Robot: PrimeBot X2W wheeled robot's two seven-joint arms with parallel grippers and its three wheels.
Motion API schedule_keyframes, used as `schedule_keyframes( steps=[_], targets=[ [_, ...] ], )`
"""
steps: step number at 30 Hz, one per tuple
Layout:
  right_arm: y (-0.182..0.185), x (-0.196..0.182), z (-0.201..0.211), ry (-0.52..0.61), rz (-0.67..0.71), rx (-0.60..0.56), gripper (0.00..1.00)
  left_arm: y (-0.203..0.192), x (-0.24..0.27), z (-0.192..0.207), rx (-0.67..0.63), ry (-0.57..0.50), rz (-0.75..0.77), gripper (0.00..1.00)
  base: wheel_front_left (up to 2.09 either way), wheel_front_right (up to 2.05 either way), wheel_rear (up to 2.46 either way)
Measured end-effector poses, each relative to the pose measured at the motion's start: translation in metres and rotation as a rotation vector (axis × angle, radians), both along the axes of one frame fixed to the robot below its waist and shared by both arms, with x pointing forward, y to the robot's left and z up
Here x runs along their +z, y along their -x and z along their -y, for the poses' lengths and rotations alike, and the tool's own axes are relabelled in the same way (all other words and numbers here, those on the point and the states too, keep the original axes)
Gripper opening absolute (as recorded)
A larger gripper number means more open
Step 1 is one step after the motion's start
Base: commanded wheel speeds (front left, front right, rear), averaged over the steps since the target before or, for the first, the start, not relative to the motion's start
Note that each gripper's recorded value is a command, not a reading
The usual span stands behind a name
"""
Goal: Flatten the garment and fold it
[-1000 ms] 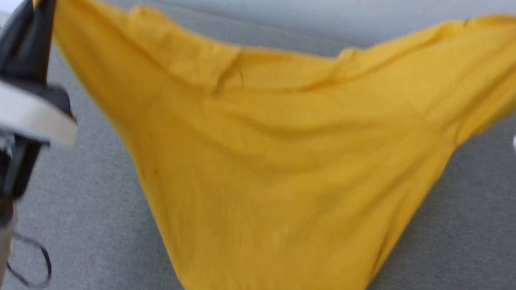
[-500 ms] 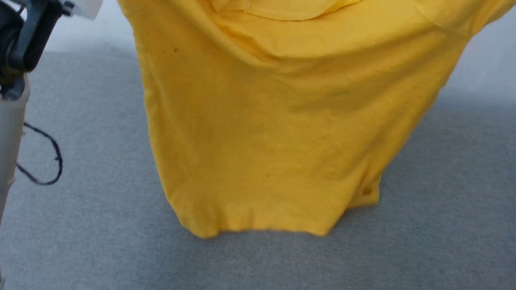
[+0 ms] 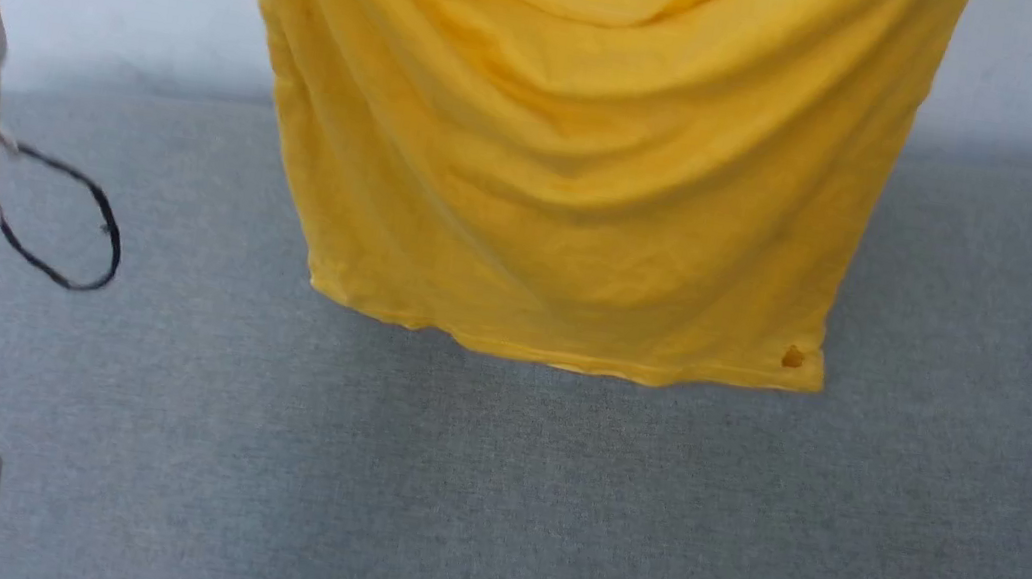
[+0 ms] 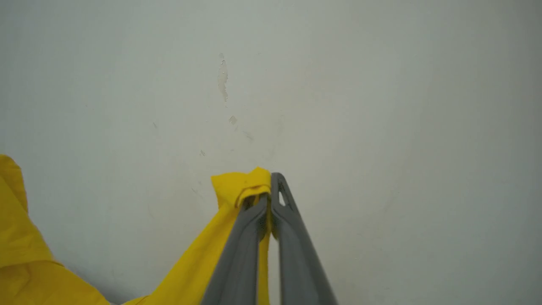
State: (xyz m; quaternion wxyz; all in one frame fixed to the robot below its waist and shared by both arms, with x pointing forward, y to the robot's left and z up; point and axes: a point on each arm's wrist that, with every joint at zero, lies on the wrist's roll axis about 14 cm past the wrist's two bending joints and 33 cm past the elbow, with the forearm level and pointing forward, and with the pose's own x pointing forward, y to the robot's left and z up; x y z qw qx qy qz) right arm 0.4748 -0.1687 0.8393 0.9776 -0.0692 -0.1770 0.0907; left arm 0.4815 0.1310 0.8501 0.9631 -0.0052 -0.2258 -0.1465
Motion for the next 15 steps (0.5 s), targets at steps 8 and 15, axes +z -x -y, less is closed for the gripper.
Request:
schedule_keyframes(
  steps=[8,15],
  targets=[
    [-0.069,0.007,0.020,0.037,0.012,-0.117,0.00,-0.066,0.021,-0.005,0.076,0.041,0.119,0.00,0.00,0.00,0.00],
    [-0.135,0.001,0.013,0.092,0.069,-0.158,0.00,-0.123,0.028,-0.011,0.100,0.124,0.257,0.00,0.00,0.00,0.00]
  ],
)
